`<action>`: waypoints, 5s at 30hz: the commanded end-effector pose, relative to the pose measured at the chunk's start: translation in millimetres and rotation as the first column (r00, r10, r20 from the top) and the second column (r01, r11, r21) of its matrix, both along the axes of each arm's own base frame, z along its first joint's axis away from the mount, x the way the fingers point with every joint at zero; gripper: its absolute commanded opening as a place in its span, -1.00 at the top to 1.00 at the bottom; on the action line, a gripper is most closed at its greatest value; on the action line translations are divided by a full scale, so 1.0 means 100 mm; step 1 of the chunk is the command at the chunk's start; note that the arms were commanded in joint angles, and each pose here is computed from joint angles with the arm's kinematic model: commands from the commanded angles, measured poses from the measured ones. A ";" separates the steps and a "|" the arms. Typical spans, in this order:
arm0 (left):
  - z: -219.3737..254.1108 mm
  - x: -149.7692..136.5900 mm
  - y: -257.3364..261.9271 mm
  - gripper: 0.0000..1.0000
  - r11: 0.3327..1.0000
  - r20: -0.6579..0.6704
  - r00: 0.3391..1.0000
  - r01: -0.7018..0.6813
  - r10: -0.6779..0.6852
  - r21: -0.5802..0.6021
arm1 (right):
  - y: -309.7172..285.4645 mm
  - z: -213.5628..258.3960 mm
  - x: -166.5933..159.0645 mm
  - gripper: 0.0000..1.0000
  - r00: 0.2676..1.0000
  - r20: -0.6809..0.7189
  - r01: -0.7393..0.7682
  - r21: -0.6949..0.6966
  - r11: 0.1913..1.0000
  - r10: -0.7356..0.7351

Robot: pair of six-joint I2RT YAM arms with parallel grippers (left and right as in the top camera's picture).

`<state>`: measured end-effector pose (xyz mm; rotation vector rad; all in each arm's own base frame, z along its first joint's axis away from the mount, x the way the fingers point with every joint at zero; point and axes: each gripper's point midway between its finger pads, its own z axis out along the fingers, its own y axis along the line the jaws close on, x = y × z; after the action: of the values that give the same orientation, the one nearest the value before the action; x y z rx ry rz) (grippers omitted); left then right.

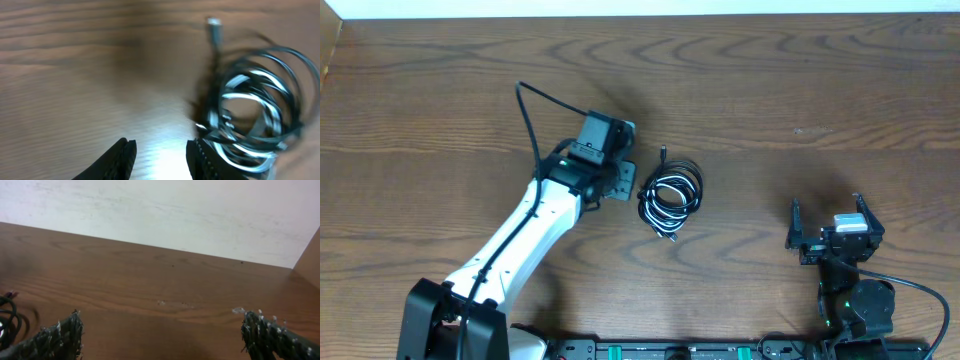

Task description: Untangle cables

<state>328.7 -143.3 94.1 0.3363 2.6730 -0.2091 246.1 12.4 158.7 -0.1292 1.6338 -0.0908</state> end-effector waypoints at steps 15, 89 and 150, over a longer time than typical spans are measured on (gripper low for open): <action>-0.12 0.09 1.12 0.20 0.822 -0.105 0.819 -0.569 0.565 -0.012 | 0.96 0.05 -0.31 -0.99 0.840 0.013 -0.526 0.266 0.808 0.543; -0.25 -0.05 1.28 -0.86 0.793 -0.098 0.787 -0.604 0.609 0.078 | 2.99 -0.50 0.14 -0.80 0.317 -0.714 -0.531 0.412 0.741 0.624; -0.27 -0.08 1.18 -1.00 0.808 -0.143 0.797 -0.587 0.586 0.040 | 3.09 -0.39 0.38 0.98 0.251 -0.593 -0.452 0.627 0.634 0.765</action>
<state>326.9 -22.9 74.5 -0.5396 2.7423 -0.0244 284.8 316.1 80.2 -0.6892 2.4696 0.8092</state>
